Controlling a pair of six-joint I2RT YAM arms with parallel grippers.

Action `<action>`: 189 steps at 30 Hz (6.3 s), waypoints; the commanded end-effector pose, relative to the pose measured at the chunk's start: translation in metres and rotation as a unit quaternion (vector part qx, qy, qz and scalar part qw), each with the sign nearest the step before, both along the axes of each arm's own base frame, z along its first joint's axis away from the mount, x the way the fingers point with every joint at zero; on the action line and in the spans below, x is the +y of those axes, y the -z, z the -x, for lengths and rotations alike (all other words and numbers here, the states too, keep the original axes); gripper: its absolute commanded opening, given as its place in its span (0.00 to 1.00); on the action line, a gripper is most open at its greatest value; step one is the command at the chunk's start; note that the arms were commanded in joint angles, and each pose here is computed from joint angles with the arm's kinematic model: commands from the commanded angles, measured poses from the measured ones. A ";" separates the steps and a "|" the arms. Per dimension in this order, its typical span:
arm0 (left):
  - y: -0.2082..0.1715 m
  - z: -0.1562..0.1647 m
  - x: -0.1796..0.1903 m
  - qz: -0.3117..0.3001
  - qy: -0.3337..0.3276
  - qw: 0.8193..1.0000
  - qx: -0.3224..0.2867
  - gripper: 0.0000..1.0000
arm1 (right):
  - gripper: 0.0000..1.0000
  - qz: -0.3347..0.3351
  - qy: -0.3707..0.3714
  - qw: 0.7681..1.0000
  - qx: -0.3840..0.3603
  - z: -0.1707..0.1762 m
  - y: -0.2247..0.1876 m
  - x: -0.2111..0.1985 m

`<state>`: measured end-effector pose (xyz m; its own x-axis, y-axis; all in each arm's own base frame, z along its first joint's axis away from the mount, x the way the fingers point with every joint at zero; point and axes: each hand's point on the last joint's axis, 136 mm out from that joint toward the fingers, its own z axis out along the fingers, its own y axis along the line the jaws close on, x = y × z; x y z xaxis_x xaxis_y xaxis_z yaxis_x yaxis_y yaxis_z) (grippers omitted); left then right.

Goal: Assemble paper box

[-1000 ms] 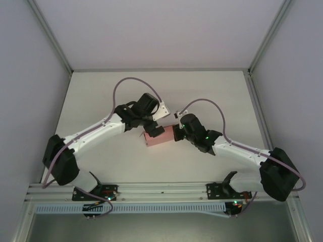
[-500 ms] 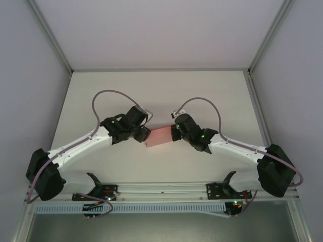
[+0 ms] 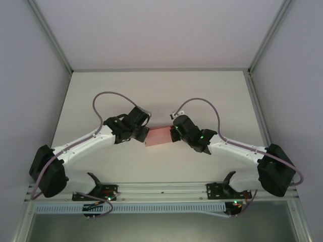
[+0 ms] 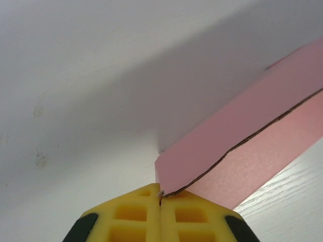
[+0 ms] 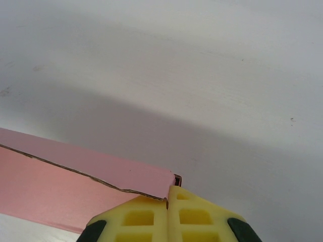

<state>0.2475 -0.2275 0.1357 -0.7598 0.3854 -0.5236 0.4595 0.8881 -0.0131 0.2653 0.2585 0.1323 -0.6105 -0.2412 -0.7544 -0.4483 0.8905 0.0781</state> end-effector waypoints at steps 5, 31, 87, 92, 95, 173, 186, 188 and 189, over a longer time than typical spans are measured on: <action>-0.007 0.001 -0.010 0.101 -0.110 0.986 0.070 0.00 | 0.00 0.035 0.034 0.998 -0.036 0.009 0.001 -0.007; -0.020 -0.009 -0.010 0.181 -0.156 0.958 0.158 0.00 | 0.00 0.018 0.099 0.994 -0.050 0.024 0.011 -0.005; 0.059 0.061 0.003 0.011 -0.071 0.996 -0.053 0.09 | 0.51 -0.136 0.144 0.972 0.129 0.014 0.035 -0.028; 0.038 0.061 -0.006 0.035 -0.065 0.996 -0.054 0.26 | 0.46 -0.153 0.159 0.962 0.159 0.031 0.066 -0.037; 0.019 0.065 -0.013 0.059 -0.057 0.996 -0.045 0.48 | 0.45 -0.153 0.164 0.960 0.168 0.035 0.079 -0.039; -0.057 -0.097 0.085 0.143 -0.246 0.955 -0.083 1.00 | 1.00 0.138 -0.550 0.823 -0.032 0.070 -0.014 0.039; -0.030 -0.108 0.106 0.131 -0.256 0.956 -0.059 1.00 | 0.90 0.303 -0.571 0.763 -0.006 0.033 0.049 0.055; -0.030 -0.107 0.107 0.132 -0.255 0.956 -0.061 1.00 | 0.78 0.314 -0.567 0.762 0.001 0.031 0.053 0.055; -0.030 -0.106 0.108 0.131 -0.255 0.956 -0.061 1.00 | 0.72 0.320 -0.562 0.763 0.002 0.030 0.054 0.055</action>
<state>0.3553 -0.1209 0.1660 -0.7419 -0.2021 -0.6394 -0.0491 0.9673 -0.2488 0.2260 0.3158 0.0740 0.2361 -0.9159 -0.3247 -0.9679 -0.1919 -0.1625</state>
